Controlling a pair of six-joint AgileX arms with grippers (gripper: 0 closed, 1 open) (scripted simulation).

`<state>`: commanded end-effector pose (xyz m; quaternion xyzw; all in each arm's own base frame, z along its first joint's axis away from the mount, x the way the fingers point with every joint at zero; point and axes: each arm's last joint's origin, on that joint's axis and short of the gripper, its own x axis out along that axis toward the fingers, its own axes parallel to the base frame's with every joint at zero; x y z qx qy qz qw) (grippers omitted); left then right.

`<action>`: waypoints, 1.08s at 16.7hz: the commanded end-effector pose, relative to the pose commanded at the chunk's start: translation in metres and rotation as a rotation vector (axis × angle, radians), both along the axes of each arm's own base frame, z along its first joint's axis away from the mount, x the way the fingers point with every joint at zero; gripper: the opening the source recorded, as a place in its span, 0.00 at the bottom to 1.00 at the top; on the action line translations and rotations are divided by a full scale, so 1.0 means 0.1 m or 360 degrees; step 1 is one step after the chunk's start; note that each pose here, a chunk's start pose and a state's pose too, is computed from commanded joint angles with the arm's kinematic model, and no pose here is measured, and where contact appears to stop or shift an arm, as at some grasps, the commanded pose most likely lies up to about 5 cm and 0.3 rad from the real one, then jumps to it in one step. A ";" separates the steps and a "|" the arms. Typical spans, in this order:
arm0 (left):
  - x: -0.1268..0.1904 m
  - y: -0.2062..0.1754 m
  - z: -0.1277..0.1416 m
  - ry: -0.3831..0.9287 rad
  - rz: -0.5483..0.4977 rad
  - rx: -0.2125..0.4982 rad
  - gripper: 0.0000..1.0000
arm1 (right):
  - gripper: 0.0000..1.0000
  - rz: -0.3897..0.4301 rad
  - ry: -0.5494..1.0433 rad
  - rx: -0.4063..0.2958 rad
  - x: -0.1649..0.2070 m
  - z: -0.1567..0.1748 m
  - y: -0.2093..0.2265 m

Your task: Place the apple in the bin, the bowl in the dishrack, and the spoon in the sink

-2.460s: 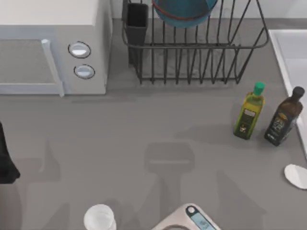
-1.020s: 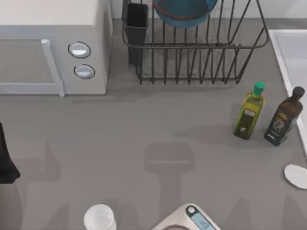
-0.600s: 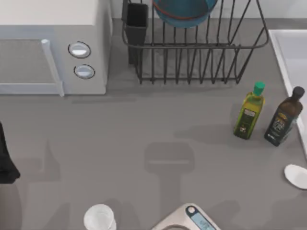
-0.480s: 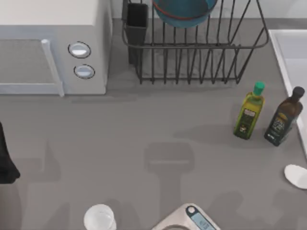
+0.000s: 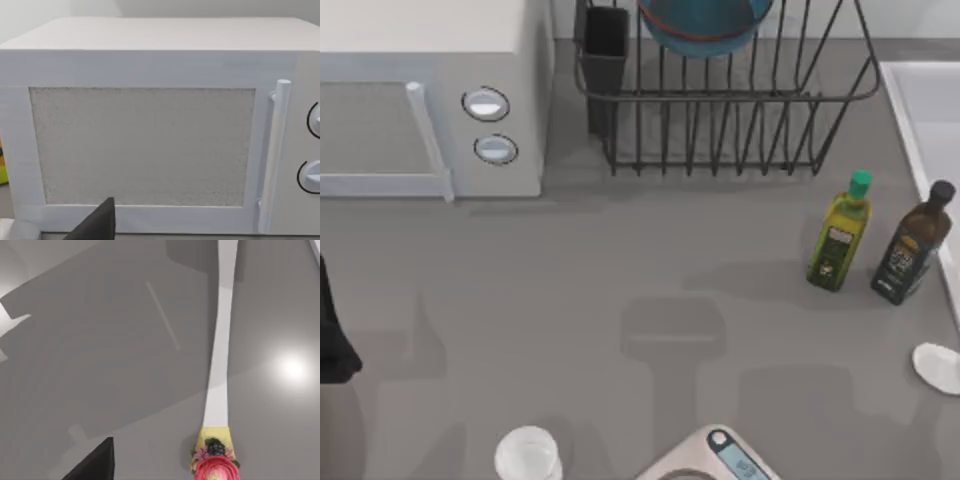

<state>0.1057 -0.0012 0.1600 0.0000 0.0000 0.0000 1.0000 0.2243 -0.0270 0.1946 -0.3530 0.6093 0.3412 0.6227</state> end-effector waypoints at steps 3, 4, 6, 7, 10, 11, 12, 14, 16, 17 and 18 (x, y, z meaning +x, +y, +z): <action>0.00 0.00 0.00 0.0000 0.0000 0.0000 1.00 | 1.00 0.0025 0.0044 0.0001 0.02 -0.01 -0.01; 0.00 0.00 0.00 0.0000 0.0000 0.0000 1.00 | 1.00 0.0025 0.0044 0.0001 0.02 -0.01 -0.01; 0.00 0.00 0.00 0.0000 0.0000 0.0000 1.00 | 1.00 0.0030 0.0039 0.0001 0.02 -0.02 0.00; 0.00 0.00 0.00 0.0000 0.0000 0.0000 1.00 | 1.00 0.0029 0.0040 0.0001 0.02 -0.02 0.00; 0.00 0.00 0.00 0.0000 0.0000 0.0000 1.00 | 1.00 0.0024 0.0044 0.0001 0.04 -0.16 -0.01; 0.00 0.00 0.00 0.0000 0.0000 0.0000 1.00 | 1.00 0.0024 0.0043 0.0001 0.06 -0.23 -0.01; 0.00 0.00 0.00 0.0000 0.0000 0.0000 1.00 | 1.00 0.0024 0.0043 0.0001 0.07 -0.31 -0.01; 0.00 0.00 0.00 0.0000 0.0000 0.0000 1.00 | 1.00 0.0024 0.0043 0.0001 0.08 -0.50 -0.01; 0.00 0.00 0.00 0.0000 0.0000 0.0000 1.00 | 1.00 0.0024 0.0043 0.0001 0.07 -0.69 -0.02; 0.00 0.00 0.00 0.0000 0.0000 0.0000 1.00 | 1.00 0.0024 0.0043 0.0001 0.06 -0.77 -0.02; 0.00 0.00 0.00 0.0000 0.0000 0.0000 1.00 | 1.00 0.0024 0.0041 0.0001 0.06 -0.85 -0.02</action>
